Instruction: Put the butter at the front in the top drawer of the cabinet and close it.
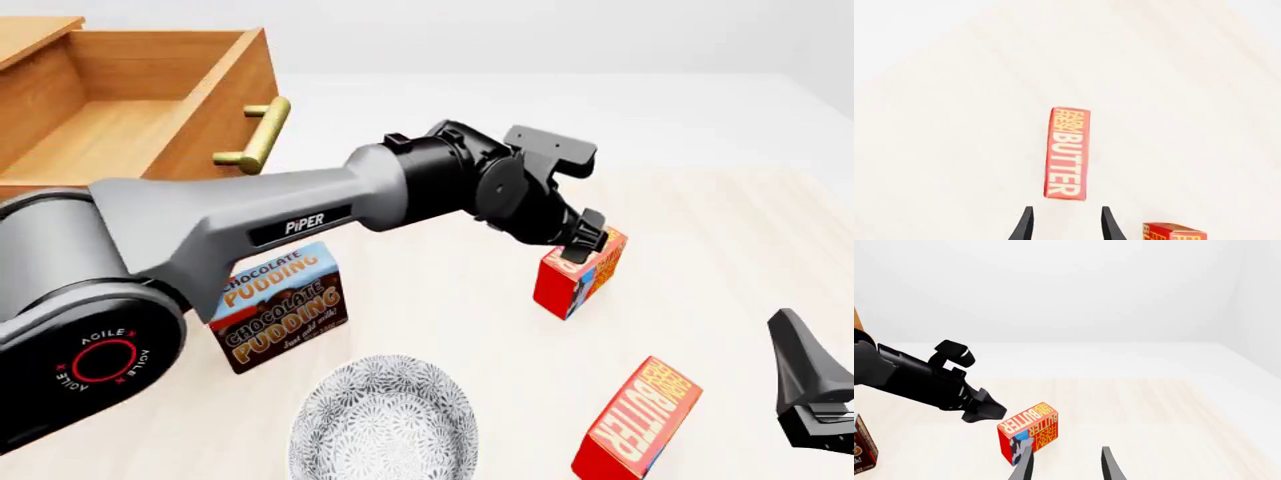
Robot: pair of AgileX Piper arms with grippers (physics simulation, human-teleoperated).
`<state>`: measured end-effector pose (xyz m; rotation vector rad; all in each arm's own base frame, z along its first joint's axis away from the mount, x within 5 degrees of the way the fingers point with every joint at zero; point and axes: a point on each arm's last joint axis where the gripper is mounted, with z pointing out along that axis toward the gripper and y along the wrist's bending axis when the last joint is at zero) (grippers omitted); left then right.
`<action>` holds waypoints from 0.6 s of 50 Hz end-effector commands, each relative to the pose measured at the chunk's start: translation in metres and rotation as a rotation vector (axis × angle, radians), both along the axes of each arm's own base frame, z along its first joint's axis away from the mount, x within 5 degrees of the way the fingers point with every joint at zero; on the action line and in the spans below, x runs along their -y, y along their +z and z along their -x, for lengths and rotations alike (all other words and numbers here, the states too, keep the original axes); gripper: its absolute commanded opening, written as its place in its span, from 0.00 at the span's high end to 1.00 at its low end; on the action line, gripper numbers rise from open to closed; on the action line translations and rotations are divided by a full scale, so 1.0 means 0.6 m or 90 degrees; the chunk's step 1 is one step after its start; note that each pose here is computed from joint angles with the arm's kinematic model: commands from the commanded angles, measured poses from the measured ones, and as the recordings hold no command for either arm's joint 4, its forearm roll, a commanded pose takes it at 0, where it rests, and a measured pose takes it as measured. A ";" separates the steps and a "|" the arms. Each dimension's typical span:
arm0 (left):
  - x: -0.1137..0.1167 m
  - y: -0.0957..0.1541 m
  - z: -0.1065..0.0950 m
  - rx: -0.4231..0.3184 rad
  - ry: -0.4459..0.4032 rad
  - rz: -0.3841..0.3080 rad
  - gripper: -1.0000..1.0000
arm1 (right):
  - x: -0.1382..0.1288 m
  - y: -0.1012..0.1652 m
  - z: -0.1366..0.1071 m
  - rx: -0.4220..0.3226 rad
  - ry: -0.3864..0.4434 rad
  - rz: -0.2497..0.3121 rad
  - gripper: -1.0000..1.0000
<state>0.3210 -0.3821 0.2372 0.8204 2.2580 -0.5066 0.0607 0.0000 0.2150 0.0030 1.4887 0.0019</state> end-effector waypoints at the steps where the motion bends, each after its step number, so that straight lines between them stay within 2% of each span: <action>1: 0.005 -0.014 -0.011 -0.007 0.003 -0.011 0.00 | 0.000 -0.001 0.002 0.001 0.000 0.001 0.00; 30: 0.039 -0.076 -0.030 -0.038 0.010 -0.028 0.00 | 0.000 -0.001 0.002 0.001 0.000 0.001 0.00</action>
